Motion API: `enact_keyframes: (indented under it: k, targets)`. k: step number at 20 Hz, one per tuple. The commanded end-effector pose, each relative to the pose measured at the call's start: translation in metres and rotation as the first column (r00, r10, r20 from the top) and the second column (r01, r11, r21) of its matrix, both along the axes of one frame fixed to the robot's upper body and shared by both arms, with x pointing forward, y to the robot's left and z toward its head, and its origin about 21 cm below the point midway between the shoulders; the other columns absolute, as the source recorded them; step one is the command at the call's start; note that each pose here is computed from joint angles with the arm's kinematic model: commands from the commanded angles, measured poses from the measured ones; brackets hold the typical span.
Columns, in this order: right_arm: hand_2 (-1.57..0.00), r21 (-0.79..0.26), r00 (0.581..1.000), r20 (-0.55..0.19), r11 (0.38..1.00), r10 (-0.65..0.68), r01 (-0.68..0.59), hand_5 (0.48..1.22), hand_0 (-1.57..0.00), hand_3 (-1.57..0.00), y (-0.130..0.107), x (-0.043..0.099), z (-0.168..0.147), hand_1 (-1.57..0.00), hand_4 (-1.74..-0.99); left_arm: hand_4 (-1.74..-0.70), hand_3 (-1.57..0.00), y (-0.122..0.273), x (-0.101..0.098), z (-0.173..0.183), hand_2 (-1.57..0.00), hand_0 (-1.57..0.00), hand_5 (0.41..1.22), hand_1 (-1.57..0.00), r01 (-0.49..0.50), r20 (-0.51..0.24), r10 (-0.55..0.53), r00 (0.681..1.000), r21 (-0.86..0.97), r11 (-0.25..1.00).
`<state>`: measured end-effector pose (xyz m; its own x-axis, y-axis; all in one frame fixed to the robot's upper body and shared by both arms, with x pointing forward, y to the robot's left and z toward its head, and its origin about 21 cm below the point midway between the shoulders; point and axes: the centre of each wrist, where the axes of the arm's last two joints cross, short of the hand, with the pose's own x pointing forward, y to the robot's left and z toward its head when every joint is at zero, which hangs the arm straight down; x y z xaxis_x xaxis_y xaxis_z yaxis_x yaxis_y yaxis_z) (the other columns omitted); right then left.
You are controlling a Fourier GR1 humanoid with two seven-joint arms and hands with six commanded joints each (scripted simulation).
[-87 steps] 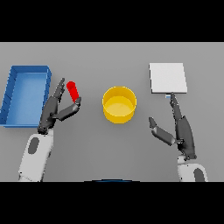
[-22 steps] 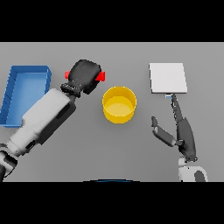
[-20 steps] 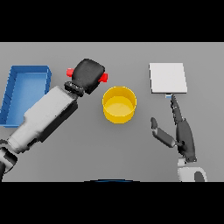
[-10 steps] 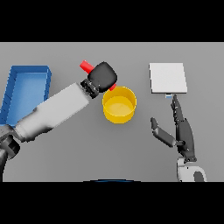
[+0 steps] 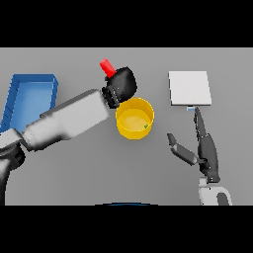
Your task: Pick up the red beaker and tilt it to pour out 1 green nut into yellow bowl. Pick up the yellow bowl and place it on the metallic measuring scale.
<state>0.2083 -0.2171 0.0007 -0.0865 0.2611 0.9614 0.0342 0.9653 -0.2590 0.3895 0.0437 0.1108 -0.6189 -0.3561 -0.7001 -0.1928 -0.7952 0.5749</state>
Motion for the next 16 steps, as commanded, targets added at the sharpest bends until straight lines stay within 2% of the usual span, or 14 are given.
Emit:
enact_keyframes:
  k: [1, 2, 4, 6, 9, 10, 12, 14, 15, 16]
  targets:
    - [0.00, -0.018, 1.000, 0.004, 1.000, -0.005, 0.005, 0.583, 0.00, 0.00, 0.001, 0.000, 0.001, 0.00, -1.250, -1.74, -1.57, -0.001, 0.001, 0.003, -1.57, -1.57, 1.221, -1.57, 0.004, 0.013, -0.004, 1.000, 0.040, 0.999]
    - [0.00, -0.029, 1.000, 0.022, 1.000, -0.009, 0.010, 0.582, 0.00, 0.00, 0.003, 0.000, 0.005, 0.00, -1.236, -1.74, -1.57, -0.007, 0.000, 0.003, -1.57, -1.57, 1.221, -1.57, 0.005, 0.021, -0.006, 1.000, 0.068, 0.998]
    - [0.00, -0.020, 1.000, 0.017, 1.000, -0.013, 0.013, 0.585, 0.00, 0.00, -0.001, 0.003, 0.005, 0.00, -1.216, -1.74, -1.57, -0.011, 0.001, 0.004, -1.57, -1.57, 1.221, -1.57, 0.038, 0.032, -0.042, 0.999, 0.117, 0.992]
    - [0.00, -0.030, 1.000, 0.008, 1.000, 0.003, -0.003, 0.591, 0.00, 0.00, -0.001, 0.000, -0.001, 0.00, -1.204, -1.73, -1.57, -0.014, 0.001, 0.001, -1.57, -1.57, 1.221, -1.57, 0.073, 0.037, -0.080, 0.996, 0.165, 0.984]
    - [0.00, -0.034, 0.999, 0.034, 0.999, 0.003, -0.002, 0.593, 0.00, 0.00, -0.001, 0.001, 0.002, 0.00, -1.209, -1.73, -1.57, -0.015, 0.003, 0.005, -1.57, -1.57, 1.221, -1.57, 0.114, 0.056, -0.129, 0.990, 0.217, 0.970]
    - [0.00, -0.050, 0.999, 0.042, 0.999, 0.001, 0.001, 0.594, 0.00, 0.00, -0.001, -0.002, 0.002, 0.00, -1.210, -1.73, -1.57, -0.015, 0.004, 0.008, -1.57, -1.57, 1.221, -1.57, 0.125, 0.069, -0.145, 0.987, 0.233, 0.964]
    - [0.00, -0.040, 1.000, 0.025, 0.999, -0.006, 0.007, 0.592, 0.00, 0.00, 0.002, -0.002, 0.002, 0.00, -1.206, -1.73, -1.57, -0.017, 0.011, 0.027, -1.57, -1.57, 1.221, -1.57, 0.116, 0.083, -0.140, 0.987, 0.240, 0.964]
    - [0.00, -0.044, 0.999, 0.042, 0.999, 0.002, -0.001, 0.592, 0.00, 0.00, 0.000, -0.003, 0.003, 0.00, -1.209, -1.73, -1.57, -0.016, 0.019, 0.052, -1.57, -1.57, 1.221, -1.57, 0.109, 0.111, -0.134, 0.985, 0.209, 0.972]
    - [0.00, -0.046, 0.999, 0.044, 0.999, 0.000, 0.002, 0.592, 0.00, 0.00, 0.000, -0.003, 0.001, 0.00, -1.203, -1.73, -1.49, -0.011, 0.025, 0.067, -1.57, -1.57, 1.221, -1.57, 0.102, 0.136, -0.128, 0.982, 0.184, 0.978]
    - [0.00, -0.040, 0.999, 0.039, 0.999, -0.004, 0.005, 0.592, 0.00, 0.00, 0.003, 0.001, 0.003, 0.00, -1.201, -1.68, -1.51, -0.009, 0.029, 0.086, -1.40, -1.57, 1.221, -1.57, 0.081, 0.164, -0.108, 0.981, 0.161, 0.984]
